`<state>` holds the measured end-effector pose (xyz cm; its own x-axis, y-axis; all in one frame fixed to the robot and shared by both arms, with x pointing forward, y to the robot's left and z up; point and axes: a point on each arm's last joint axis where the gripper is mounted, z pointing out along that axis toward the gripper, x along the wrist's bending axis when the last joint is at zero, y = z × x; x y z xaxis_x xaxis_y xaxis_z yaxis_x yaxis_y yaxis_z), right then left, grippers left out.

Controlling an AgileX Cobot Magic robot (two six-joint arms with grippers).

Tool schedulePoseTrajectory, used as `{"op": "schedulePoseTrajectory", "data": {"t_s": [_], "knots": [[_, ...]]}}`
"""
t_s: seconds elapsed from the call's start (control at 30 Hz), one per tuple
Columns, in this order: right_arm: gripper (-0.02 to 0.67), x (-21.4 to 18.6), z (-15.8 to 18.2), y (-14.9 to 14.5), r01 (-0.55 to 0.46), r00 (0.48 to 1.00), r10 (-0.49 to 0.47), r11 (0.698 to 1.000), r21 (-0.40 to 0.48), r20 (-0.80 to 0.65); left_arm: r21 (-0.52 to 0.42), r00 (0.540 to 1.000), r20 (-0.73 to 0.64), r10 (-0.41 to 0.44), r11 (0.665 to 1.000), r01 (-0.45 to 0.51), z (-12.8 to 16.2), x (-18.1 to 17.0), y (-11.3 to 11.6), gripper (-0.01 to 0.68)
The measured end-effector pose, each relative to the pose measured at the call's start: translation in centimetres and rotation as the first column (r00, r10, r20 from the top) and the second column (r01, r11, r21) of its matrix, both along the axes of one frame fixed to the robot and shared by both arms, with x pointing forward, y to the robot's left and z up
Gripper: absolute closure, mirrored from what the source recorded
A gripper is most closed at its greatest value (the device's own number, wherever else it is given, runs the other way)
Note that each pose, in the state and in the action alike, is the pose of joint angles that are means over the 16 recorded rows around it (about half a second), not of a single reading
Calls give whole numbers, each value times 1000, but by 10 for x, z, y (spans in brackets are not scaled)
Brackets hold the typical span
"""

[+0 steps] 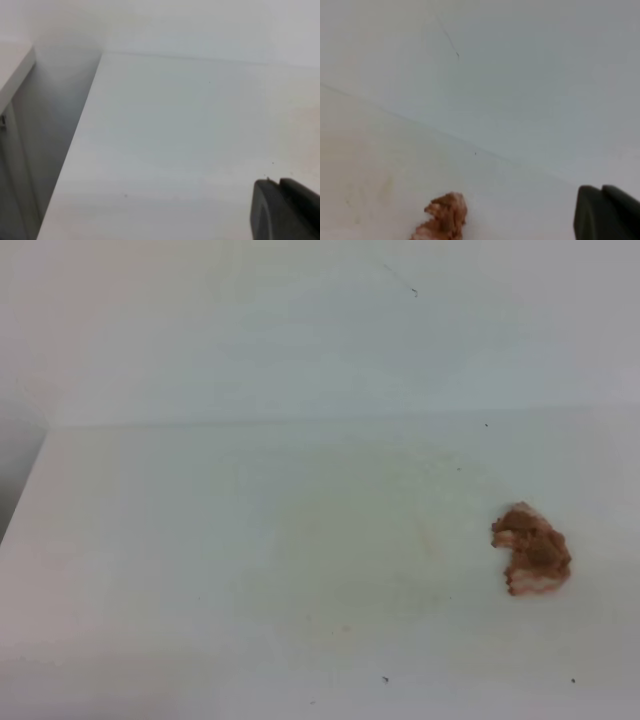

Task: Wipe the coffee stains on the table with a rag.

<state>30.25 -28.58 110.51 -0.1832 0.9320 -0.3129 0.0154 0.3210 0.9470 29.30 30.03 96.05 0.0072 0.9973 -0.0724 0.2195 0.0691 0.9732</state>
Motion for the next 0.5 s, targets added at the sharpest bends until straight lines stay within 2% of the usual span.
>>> {"op": "schedulePoseTrajectory", "data": {"t_s": [0.27,0.5], "knots": [[650,-12,-91,-5,76,996,-75,997,34,-38,0,1000,-2,0,1000,0,-1,0,0,675],[651,-12,-137,-6,99,989,-94,995,33,-110,0,1000,0,0,1000,0,-1,0,0,675]]}}
